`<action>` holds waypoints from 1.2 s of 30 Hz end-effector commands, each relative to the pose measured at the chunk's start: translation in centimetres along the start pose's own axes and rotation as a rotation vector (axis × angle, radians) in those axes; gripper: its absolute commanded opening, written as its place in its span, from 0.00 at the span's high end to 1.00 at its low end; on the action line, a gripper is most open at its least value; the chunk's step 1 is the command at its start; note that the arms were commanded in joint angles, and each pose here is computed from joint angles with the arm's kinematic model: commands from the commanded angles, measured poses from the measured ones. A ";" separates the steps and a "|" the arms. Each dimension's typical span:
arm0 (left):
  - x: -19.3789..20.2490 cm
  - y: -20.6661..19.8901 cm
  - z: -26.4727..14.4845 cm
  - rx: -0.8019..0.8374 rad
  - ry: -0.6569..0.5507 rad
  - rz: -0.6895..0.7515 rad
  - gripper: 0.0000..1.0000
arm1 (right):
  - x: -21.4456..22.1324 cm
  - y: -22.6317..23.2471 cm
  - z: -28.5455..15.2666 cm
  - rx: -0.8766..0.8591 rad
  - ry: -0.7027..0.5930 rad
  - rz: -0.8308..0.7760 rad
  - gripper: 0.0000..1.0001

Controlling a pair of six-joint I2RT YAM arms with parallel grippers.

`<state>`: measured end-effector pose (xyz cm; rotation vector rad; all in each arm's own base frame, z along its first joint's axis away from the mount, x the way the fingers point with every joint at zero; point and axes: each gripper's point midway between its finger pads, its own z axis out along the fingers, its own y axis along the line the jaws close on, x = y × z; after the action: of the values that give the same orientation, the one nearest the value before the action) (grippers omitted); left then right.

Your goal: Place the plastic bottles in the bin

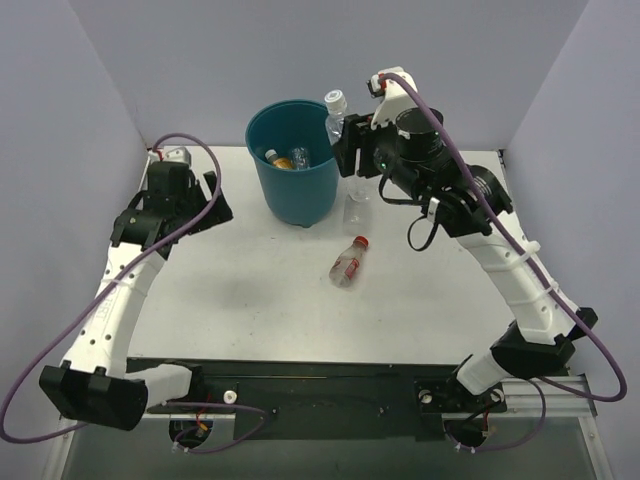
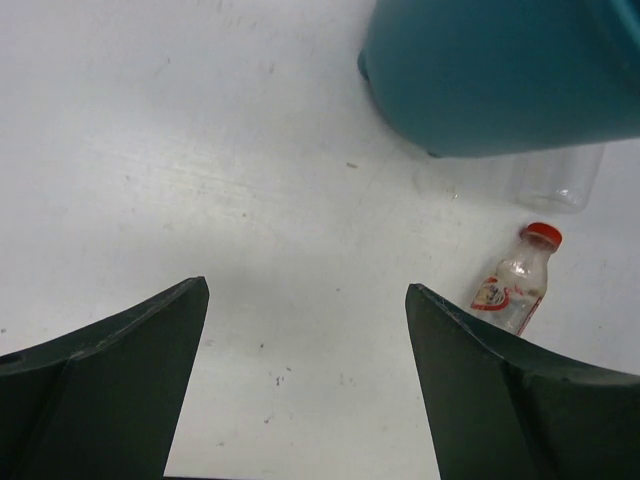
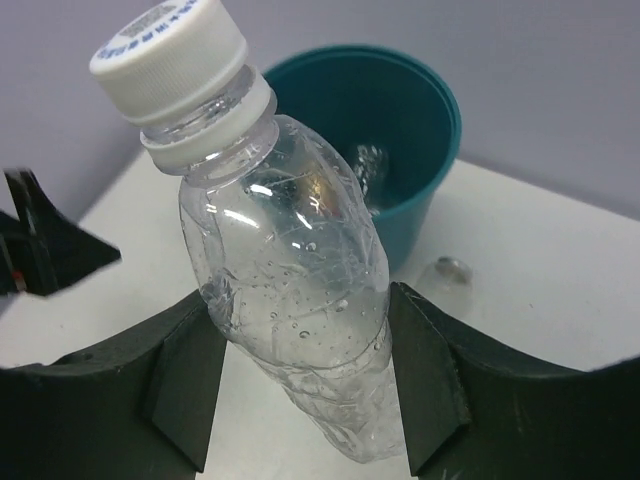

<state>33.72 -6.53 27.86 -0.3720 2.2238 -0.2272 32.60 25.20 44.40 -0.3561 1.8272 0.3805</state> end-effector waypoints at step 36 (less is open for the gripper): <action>6.9 -3.1 -1.2 0.114 -0.069 0.117 0.04 | 3.5 -10.0 5.9 0.429 -0.280 0.219 0.00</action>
<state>27.95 -7.81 23.49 -0.3670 2.1647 -0.2090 43.78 25.73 39.92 0.0294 1.6098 0.3460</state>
